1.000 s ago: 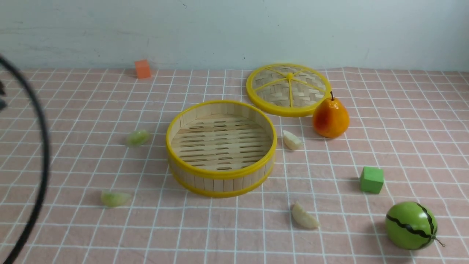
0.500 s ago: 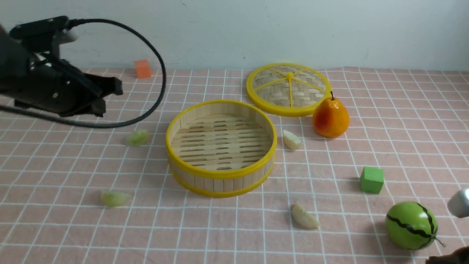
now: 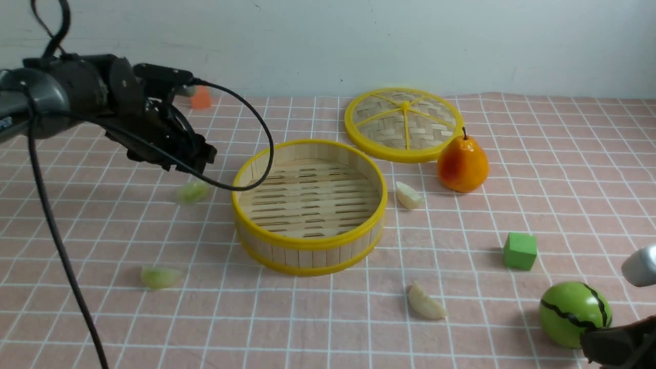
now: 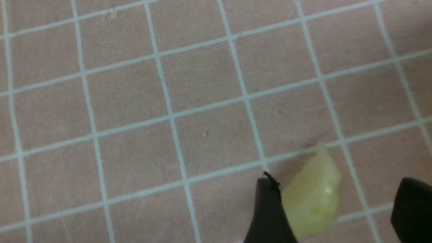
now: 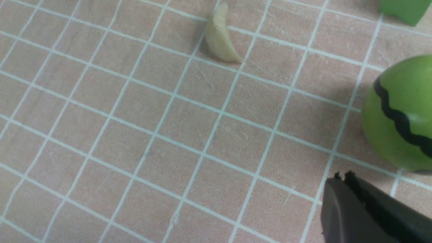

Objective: Put the dumplings into the steamer on the table with the pink tablecloth.
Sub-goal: 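Reach for and grasp a dumpling on the table with the left gripper, then place the dumpling into the bamboo steamer basket with the left gripper, then reach for and grasp a dumpling on the table with the left gripper, then place the dumpling into the bamboo steamer basket with the left gripper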

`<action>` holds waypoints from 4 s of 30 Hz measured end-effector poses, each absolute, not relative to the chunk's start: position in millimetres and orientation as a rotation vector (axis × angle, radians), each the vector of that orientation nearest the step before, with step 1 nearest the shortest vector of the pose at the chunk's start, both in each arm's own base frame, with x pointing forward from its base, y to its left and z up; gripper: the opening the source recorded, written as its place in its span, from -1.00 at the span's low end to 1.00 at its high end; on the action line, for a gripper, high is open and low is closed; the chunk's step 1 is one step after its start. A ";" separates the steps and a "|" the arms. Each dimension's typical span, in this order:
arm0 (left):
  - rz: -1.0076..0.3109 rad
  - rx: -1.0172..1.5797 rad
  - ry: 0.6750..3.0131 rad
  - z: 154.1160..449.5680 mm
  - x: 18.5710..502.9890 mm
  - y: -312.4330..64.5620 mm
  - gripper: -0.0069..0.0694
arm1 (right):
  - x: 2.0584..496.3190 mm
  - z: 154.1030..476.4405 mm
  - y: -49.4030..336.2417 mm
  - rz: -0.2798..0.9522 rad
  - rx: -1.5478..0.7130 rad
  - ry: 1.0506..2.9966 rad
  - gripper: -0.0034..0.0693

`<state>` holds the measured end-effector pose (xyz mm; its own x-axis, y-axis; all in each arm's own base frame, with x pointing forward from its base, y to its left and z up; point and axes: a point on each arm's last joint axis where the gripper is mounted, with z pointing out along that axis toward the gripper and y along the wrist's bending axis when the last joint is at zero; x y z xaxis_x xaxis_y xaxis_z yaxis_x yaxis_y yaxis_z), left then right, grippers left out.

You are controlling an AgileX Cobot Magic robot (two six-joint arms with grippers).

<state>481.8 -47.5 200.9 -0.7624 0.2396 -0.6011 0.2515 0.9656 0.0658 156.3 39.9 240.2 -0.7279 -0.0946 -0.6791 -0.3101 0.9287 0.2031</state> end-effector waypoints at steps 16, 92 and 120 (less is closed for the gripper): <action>-0.051 0.213 2.579 162.4 489.8 -52.6 -0.14 | 156.7 240.5 39.7 0.392 -0.286 2.368 -0.89; 0.012 -0.692 2.744 168.0 363.8 -70.5 0.17 | 155.7 242.3 45.0 0.509 -0.210 2.369 -0.79; -0.231 0.173 2.498 248.7 386.6 -189.3 -0.29 | 156.6 242.5 44.6 0.502 -0.205 2.363 -0.76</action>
<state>386.6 -189.3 248.7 -0.8014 0.0697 -0.5941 0.1773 0.9762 -0.1246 156.6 44.6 242.5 -0.7410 -0.0082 -0.6714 -0.2807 0.9122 0.2986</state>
